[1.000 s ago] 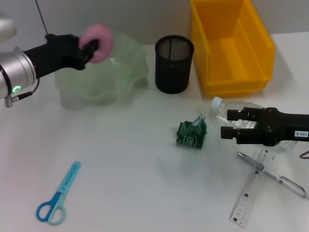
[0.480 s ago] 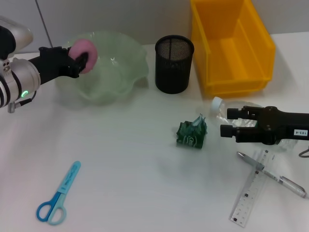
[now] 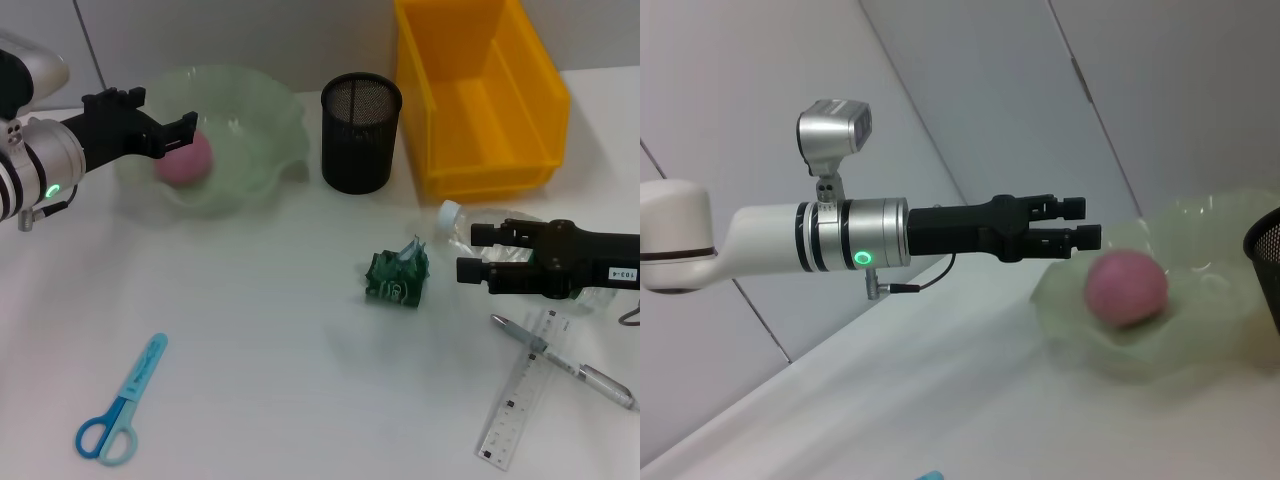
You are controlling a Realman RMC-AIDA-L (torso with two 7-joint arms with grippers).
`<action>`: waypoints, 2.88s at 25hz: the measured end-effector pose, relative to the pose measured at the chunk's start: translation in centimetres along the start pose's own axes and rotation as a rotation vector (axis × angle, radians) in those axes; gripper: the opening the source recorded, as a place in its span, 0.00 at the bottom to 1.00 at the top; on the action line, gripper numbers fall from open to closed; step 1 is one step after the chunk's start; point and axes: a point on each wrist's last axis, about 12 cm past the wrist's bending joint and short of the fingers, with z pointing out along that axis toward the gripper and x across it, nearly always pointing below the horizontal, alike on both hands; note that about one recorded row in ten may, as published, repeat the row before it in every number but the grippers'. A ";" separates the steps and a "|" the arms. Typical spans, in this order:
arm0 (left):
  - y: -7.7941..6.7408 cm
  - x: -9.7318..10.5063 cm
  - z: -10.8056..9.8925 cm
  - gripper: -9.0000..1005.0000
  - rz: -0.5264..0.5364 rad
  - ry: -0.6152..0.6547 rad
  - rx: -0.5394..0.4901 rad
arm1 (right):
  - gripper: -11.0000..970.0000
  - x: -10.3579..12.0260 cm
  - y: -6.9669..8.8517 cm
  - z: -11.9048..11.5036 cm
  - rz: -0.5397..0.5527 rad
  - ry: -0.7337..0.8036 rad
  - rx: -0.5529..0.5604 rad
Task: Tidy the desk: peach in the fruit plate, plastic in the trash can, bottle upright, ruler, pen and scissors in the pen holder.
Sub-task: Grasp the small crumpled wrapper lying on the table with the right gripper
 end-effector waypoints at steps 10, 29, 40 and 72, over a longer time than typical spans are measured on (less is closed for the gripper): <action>-1.2 -2.1 -1.6 0.81 -0.162 -0.151 0.246 | 0.86 0.0 -0.1 -0.4 0.005 -0.018 0.015; -4.2 2.7 -8.8 0.81 -0.156 -0.073 0.753 | 0.86 -4.7 -0.4 0.6 -0.034 0.059 -0.066; -3.0 3.6 -9.7 0.80 -0.174 -0.105 0.681 | 0.86 -17.4 2.2 8.2 -0.339 0.690 -0.099; -2.5 5.5 -10.5 0.79 -0.229 -0.068 0.611 | 0.84 -11.1 2.3 18.2 -0.781 1.042 -0.034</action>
